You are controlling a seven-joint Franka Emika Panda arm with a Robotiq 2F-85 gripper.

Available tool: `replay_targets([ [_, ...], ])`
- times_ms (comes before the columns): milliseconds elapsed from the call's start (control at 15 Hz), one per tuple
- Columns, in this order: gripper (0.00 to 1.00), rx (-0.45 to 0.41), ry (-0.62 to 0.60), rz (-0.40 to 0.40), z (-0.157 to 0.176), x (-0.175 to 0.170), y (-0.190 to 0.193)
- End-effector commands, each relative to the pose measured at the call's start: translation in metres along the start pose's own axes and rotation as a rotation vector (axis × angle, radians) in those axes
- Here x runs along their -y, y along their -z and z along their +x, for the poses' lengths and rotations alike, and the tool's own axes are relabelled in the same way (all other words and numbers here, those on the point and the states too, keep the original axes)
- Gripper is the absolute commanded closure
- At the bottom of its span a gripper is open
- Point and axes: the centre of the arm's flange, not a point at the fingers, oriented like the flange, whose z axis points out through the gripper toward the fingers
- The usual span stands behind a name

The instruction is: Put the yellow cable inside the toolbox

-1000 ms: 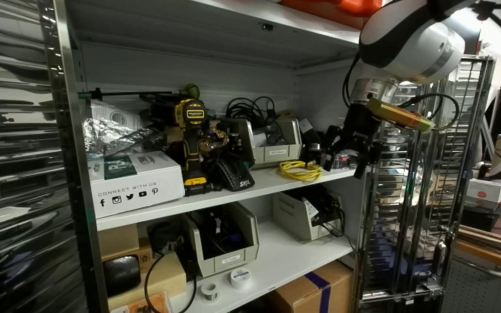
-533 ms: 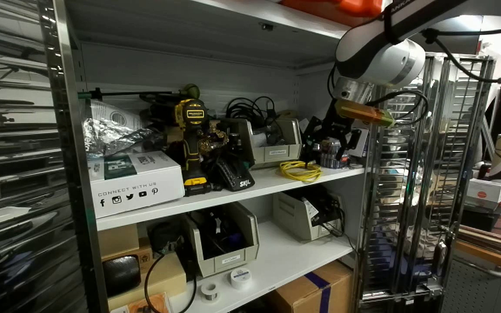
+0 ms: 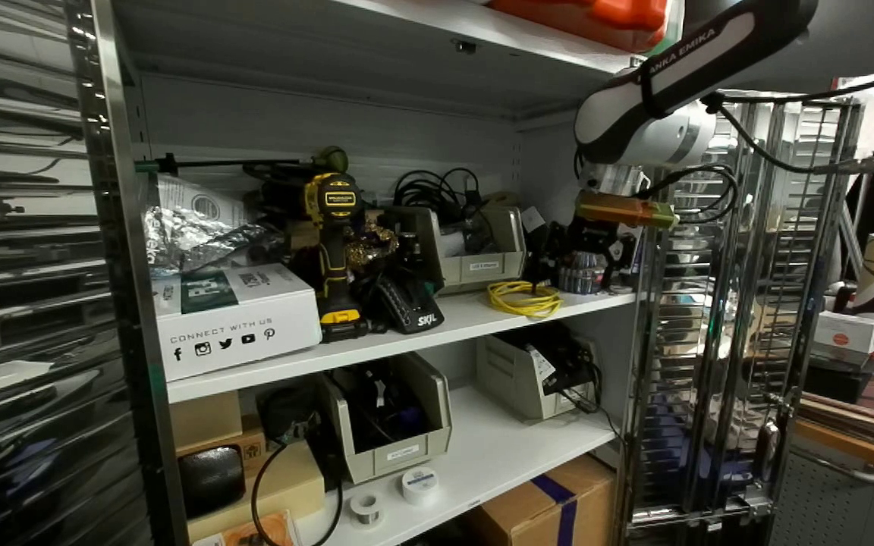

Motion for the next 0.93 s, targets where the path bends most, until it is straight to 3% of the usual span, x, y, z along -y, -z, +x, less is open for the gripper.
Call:
replay_targets([
  [0, 0.00, 0.009, -0.029, -0.008, 0.022, 0.007, -0.011],
  [267, 0.00, 0.016, -0.012, 0.047, 0.024, 0.019, -0.024],
  [600, 0.01, 0.057, -0.009, 0.054, 0.018, 0.032, -0.033],
  [867, 0.40, 0.101, 0.004, 0.035, 0.006, 0.040, -0.039],
])
